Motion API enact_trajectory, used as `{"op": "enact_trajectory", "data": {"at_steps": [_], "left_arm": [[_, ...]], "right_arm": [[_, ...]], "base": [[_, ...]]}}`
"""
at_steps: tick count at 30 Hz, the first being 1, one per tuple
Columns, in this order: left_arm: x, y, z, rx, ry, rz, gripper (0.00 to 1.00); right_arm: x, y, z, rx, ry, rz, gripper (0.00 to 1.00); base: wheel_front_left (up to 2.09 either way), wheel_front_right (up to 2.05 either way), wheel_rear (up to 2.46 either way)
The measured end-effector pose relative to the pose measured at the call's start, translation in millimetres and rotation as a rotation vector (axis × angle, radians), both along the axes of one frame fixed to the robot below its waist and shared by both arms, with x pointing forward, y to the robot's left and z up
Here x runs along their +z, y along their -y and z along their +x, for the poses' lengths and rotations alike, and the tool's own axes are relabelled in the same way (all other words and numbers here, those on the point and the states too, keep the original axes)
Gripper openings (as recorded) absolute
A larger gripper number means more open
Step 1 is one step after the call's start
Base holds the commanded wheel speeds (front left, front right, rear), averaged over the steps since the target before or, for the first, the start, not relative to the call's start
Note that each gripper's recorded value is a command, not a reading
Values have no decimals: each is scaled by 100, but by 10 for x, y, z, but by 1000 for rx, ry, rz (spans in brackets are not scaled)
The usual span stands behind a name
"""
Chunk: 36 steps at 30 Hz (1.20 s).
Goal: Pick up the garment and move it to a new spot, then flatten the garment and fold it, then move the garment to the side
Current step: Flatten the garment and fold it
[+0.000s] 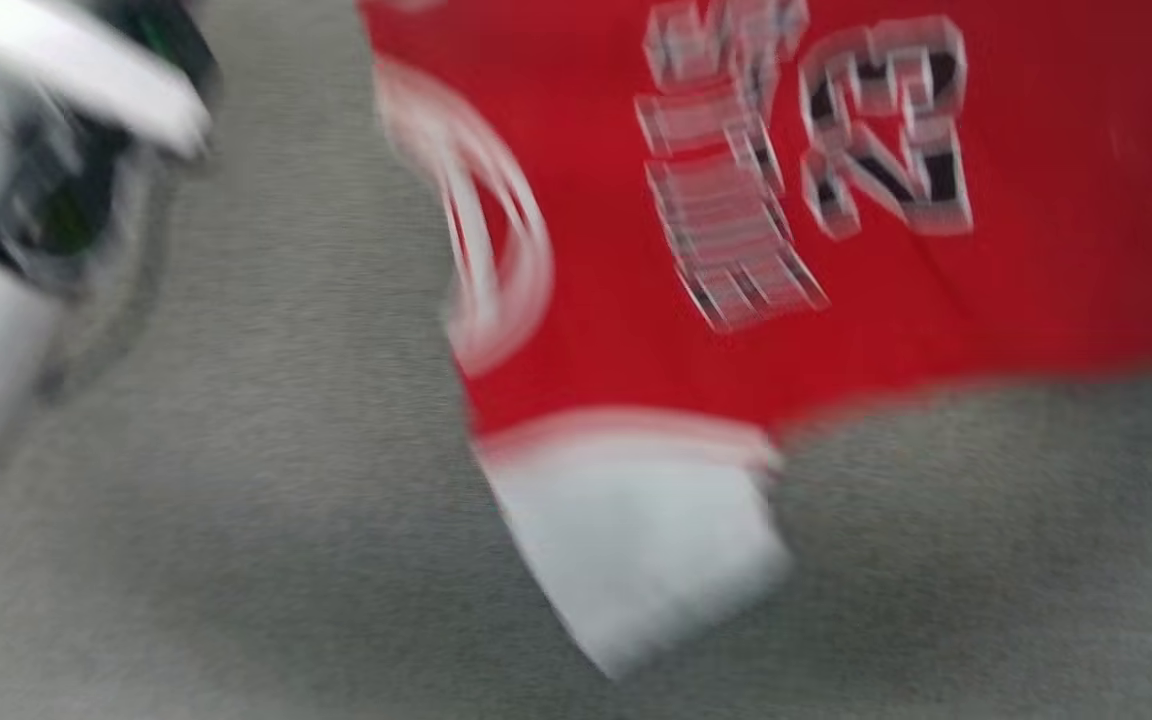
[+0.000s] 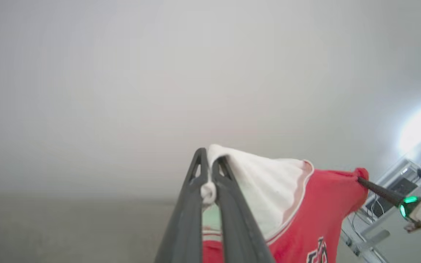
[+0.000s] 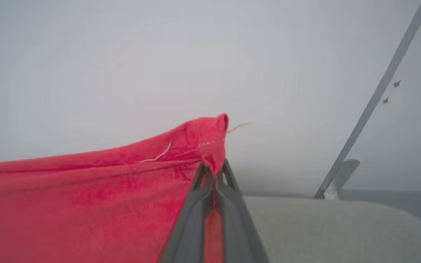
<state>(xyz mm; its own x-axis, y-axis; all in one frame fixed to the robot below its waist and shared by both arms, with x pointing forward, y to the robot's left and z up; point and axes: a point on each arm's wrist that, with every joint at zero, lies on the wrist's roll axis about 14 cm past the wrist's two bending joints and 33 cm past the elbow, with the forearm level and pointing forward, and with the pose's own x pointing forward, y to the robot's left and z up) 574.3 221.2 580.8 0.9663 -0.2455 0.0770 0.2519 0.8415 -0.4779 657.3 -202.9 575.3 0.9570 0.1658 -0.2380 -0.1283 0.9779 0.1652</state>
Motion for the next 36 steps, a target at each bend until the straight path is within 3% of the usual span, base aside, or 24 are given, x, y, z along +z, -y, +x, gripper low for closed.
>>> {"op": "enact_trajectory", "data": {"at_steps": [7,11,14,18,23,29,36], "left_arm": [[1007,-26,655,57,220,-115,0],[1477,-17,692,63,333,-163,0],[1608,52,607,40,364,-148,0],[1246,201,490,-9,276,-137,0],[490,319,128,-57,107,-176,0],[-369,464,-670,-101,-104,-246,0],[-691,438,-1473,-67,-186,-339,0]], "right_arm": [[764,242,236,-124,273,51,0],[1085,370,241,-177,389,85,0],[1097,403,212,-189,386,79,0],[822,475,142,-199,314,59,0],[146,405,-95,-155,156,35,0],[-543,435,-711,-96,-12,68,0],[-1092,413,-1602,-40,-175,136,0]], "base": [[0,0,0],[0,0,0],[0,0,0],[0,0,0],[0,0,0],[0,0,0],[0,0,0]]}}
